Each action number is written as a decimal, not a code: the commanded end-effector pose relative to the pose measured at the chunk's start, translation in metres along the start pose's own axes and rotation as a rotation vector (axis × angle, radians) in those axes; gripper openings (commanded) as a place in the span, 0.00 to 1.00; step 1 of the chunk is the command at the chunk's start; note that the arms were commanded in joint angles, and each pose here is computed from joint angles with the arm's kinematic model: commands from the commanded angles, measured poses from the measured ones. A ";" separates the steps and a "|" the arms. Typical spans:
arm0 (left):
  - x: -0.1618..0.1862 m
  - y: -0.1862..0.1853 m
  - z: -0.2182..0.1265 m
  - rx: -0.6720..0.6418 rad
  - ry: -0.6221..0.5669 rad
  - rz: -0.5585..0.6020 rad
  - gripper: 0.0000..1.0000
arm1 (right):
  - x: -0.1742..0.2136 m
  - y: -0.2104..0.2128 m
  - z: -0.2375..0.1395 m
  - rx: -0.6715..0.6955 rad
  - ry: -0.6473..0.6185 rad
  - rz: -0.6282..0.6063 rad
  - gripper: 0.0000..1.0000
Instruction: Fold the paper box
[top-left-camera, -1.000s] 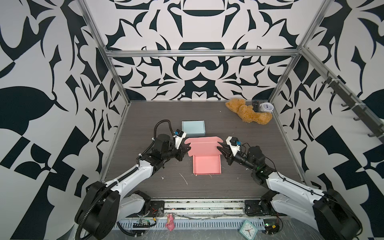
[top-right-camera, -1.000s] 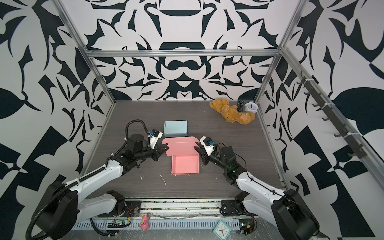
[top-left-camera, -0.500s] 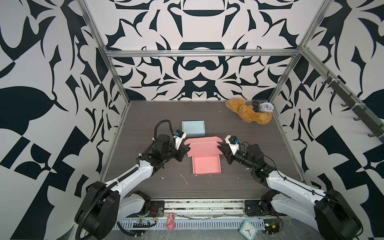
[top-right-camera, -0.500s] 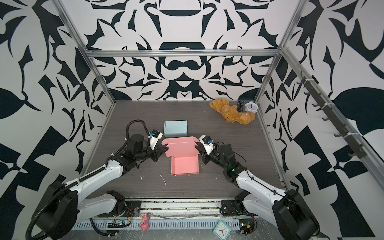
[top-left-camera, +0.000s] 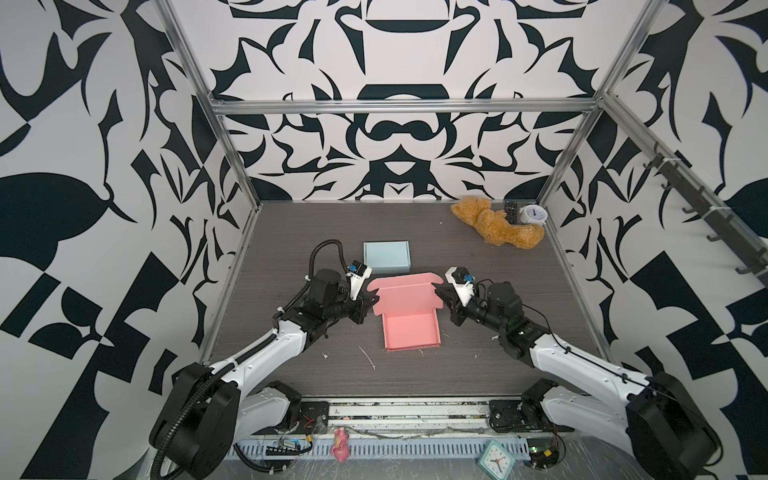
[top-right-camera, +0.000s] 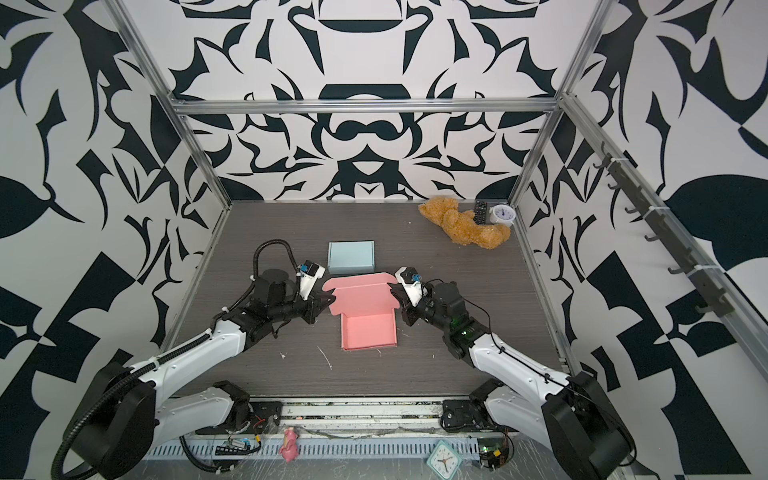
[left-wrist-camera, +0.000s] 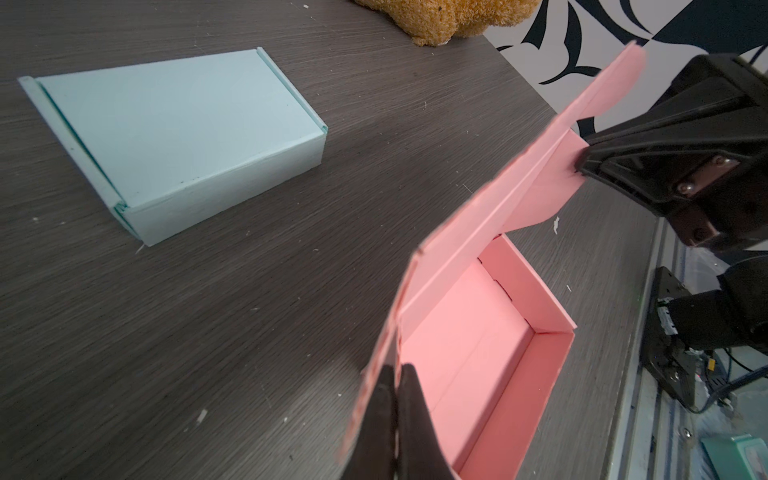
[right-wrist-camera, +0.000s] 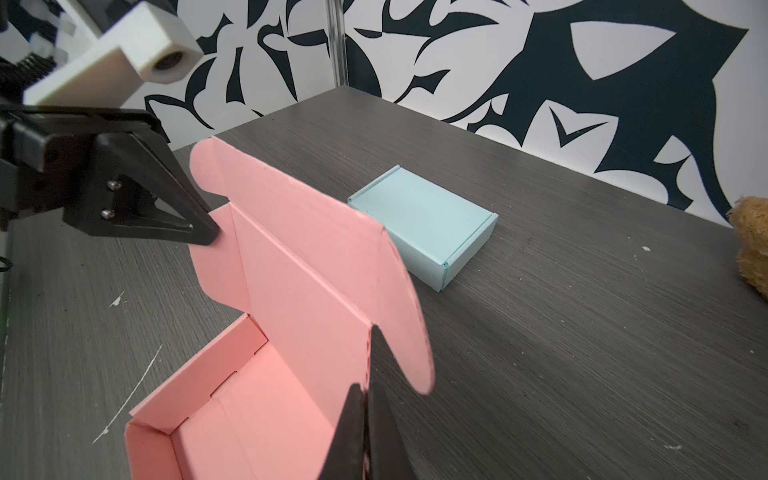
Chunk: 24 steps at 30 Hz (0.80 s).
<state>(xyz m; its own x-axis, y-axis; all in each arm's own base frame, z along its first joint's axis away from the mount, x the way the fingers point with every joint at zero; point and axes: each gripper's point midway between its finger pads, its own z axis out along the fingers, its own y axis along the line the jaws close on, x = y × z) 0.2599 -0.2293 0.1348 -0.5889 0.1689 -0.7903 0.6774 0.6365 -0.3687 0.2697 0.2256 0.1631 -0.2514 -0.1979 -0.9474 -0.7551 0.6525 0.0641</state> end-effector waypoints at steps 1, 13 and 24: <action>-0.005 -0.001 -0.004 -0.001 -0.022 0.023 0.00 | -0.016 0.001 0.003 -0.018 -0.013 -0.015 0.08; -0.006 0.000 -0.004 -0.010 -0.028 0.029 0.00 | -0.008 -0.001 0.011 -0.024 0.027 0.017 0.12; -0.005 0.002 -0.003 -0.019 -0.021 0.033 0.00 | -0.016 -0.003 0.005 -0.002 0.009 0.015 0.17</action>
<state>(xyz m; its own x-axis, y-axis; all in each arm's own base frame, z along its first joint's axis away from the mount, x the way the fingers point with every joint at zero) 0.2614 -0.2279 0.1363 -0.5749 0.1733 -0.7996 0.6811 0.6429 -0.3504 0.2704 0.2278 0.1453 -0.3260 -0.2396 -0.9145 -0.7538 0.6497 0.0985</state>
